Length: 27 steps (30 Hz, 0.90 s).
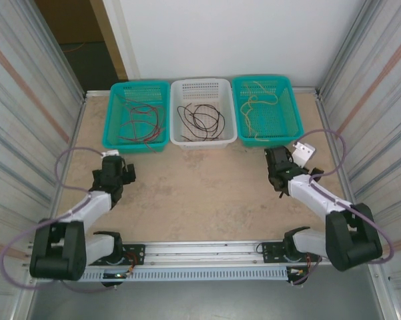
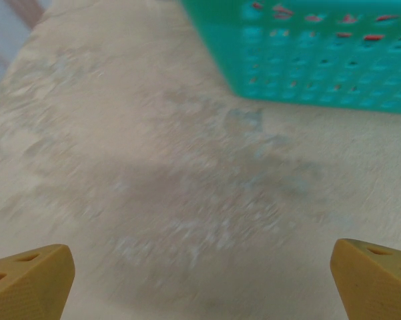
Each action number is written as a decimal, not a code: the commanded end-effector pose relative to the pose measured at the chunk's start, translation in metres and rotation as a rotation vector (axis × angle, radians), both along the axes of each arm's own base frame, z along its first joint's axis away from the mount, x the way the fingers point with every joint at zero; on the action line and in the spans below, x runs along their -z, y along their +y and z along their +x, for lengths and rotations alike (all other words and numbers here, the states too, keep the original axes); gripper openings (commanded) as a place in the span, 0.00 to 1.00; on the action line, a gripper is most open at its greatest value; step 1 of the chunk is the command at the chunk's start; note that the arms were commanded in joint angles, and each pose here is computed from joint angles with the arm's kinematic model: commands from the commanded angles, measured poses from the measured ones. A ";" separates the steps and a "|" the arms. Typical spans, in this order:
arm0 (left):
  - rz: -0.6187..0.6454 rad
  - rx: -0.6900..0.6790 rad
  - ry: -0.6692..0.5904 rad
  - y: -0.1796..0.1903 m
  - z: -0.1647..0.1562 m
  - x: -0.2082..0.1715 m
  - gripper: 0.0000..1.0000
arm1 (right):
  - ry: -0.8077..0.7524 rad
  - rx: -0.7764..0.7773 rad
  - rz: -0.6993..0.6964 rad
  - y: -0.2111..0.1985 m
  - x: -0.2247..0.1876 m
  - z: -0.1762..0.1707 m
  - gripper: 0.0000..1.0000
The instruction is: Untangle the cables
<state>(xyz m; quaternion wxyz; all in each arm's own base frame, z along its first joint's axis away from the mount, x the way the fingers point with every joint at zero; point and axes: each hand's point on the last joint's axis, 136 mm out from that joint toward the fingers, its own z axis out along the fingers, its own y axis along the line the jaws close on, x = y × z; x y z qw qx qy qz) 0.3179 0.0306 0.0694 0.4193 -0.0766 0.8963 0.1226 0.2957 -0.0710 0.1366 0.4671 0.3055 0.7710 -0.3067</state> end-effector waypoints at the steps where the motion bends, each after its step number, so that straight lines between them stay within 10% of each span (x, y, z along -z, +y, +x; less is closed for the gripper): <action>1: 0.017 0.077 -0.194 -0.012 0.044 -0.041 0.99 | -0.072 -0.096 0.032 -0.003 0.008 0.031 0.99; 16: -0.033 0.206 -0.349 -0.024 0.066 -0.026 0.99 | -0.155 -0.846 0.254 0.057 0.051 0.095 0.99; 27: -0.018 0.189 -0.309 -0.023 0.074 -0.024 0.99 | -0.119 -0.689 0.210 0.041 0.054 0.096 0.99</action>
